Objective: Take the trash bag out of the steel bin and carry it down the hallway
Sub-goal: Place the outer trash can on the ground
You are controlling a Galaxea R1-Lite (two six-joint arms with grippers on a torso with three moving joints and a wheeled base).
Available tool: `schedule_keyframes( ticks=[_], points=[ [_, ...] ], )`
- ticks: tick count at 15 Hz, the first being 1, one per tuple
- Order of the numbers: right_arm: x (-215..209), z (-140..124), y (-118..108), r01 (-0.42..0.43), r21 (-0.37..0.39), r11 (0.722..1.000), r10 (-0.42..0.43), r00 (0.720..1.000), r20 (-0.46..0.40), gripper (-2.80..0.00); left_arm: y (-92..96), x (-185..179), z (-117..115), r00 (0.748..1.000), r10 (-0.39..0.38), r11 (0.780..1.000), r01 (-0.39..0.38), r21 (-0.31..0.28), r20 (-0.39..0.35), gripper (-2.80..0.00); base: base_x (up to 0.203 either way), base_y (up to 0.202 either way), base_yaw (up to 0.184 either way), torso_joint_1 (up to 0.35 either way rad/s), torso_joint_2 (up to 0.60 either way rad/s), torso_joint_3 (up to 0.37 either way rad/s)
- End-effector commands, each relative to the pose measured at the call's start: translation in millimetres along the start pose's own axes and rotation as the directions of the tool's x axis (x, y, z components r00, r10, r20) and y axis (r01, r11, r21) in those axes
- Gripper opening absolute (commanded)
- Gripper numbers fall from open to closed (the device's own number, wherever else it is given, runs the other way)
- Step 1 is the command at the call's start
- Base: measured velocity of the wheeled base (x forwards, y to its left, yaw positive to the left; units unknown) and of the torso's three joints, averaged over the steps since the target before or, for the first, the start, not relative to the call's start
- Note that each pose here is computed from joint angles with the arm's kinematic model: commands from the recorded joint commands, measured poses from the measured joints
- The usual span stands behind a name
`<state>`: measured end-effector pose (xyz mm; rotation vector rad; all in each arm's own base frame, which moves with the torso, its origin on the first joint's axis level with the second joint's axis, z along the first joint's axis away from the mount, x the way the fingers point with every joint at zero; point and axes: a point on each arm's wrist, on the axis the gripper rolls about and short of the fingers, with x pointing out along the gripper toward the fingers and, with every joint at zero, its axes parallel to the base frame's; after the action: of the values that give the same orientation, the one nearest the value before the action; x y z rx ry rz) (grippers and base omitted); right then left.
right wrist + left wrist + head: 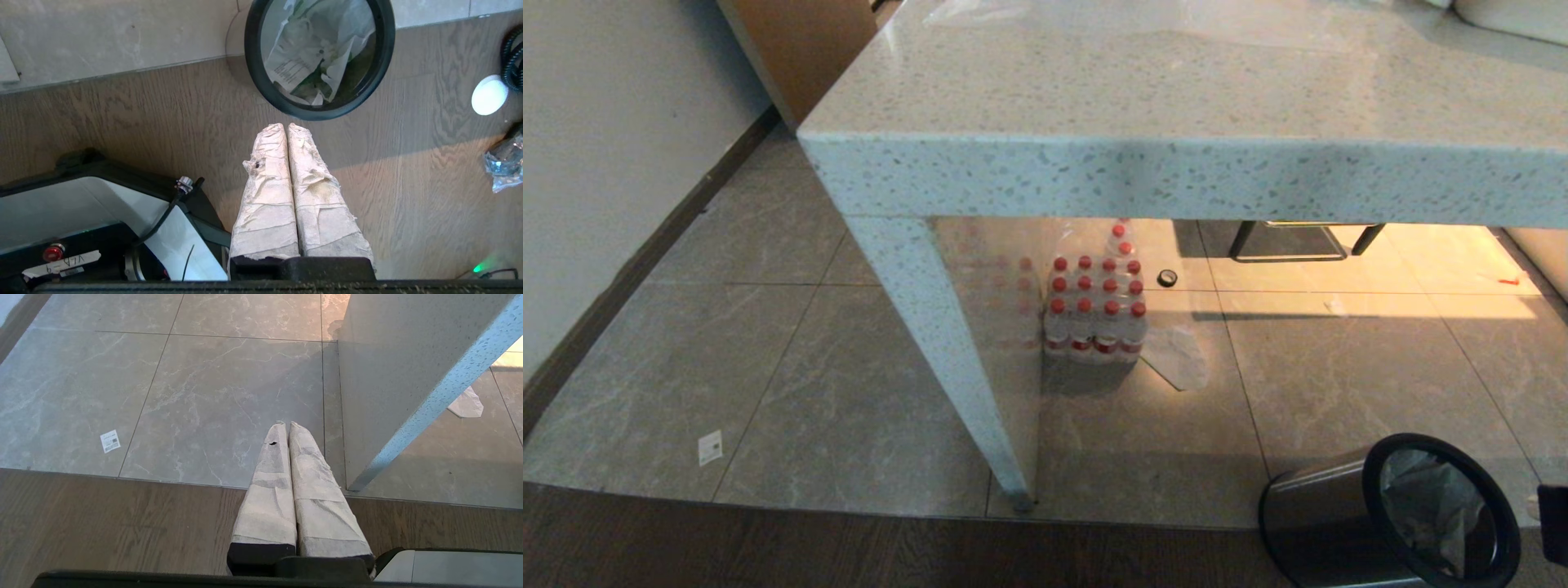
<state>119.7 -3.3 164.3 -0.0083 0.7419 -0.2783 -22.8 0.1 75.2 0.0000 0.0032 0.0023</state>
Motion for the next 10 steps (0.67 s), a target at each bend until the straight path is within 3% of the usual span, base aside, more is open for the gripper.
schedule_keyframes(
  ticks=[1, 10],
  points=[
    [-3.5, -0.6, -2.4, 0.008, 0.012, 1.000, -0.008, 1.000, 0.015, -2.80, 0.0, 0.1, -0.4, 1.000, 0.001, 1.000, -0.001, 0.000, -0.001, -2.80, 0.000, 0.000, 0.000, 0.000, 0.00, 0.000],
    [-2.6, -4.1, -8.3, 0.046, 0.008, 0.999, -0.046, 0.999, -0.006, -2.80, 0.0, 0.1, -0.4, 1.000, -0.001, 1.000, 0.001, 0.000, -0.001, -2.80, 0.000, 0.000, 0.000, 0.000, 0.00, 0.000]
  ],
)
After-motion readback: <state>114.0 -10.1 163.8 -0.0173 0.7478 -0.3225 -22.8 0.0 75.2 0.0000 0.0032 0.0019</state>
